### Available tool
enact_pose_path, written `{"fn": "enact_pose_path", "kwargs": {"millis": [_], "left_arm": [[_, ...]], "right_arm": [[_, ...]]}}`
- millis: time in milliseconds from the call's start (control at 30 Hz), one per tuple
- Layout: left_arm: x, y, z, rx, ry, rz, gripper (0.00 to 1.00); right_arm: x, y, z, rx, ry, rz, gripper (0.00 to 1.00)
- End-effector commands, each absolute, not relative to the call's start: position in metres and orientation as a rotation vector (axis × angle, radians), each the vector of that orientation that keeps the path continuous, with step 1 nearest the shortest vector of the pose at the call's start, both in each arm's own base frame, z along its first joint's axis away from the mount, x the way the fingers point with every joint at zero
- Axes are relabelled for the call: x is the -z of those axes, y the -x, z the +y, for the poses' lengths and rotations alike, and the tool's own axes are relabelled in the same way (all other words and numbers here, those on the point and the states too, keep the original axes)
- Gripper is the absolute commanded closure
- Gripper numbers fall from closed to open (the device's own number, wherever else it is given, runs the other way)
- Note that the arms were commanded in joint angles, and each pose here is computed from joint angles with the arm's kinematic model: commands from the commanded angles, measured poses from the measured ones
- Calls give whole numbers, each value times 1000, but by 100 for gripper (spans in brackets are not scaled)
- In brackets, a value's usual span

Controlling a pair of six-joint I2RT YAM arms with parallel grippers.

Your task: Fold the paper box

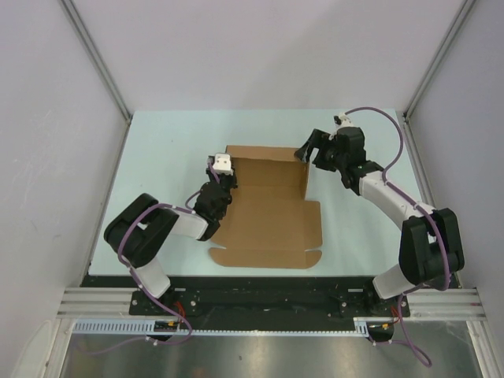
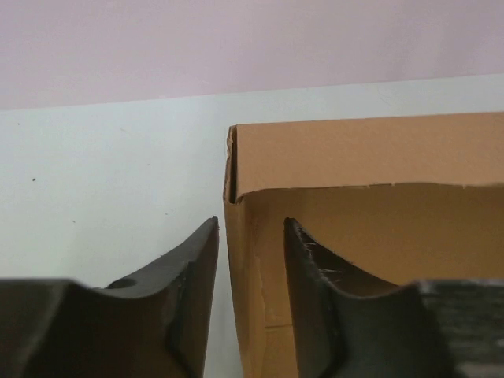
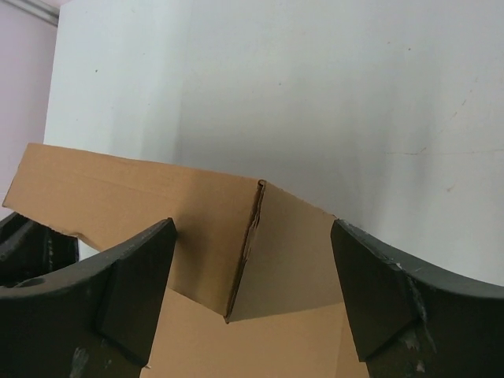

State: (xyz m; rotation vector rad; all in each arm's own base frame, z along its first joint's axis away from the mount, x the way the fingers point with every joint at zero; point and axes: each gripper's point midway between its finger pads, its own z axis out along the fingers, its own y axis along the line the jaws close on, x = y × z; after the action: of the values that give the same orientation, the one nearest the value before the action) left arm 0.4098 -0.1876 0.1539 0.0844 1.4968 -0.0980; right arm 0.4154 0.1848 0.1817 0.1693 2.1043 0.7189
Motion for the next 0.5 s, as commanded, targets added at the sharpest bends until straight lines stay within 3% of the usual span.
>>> {"fn": "enact_pose_path", "kwargs": {"millis": [0,67,167,467], "left_arm": [[-178,-407,-189,99,-84,1433,45],[-177,-406,-187,89,-81,1441,28],[-182,-401,-183,88,-76,1443,18],[-199,-369,-184,181,-155,1488,15]], "right_arm": [[-167,-412,189,-718,-138,2143,16],[-161,-409,187,-713,-143,2154,17],[-159,-409,185,-718,-150,2142,17],[-160,-410,182,-703,-136,2128,17]]}}
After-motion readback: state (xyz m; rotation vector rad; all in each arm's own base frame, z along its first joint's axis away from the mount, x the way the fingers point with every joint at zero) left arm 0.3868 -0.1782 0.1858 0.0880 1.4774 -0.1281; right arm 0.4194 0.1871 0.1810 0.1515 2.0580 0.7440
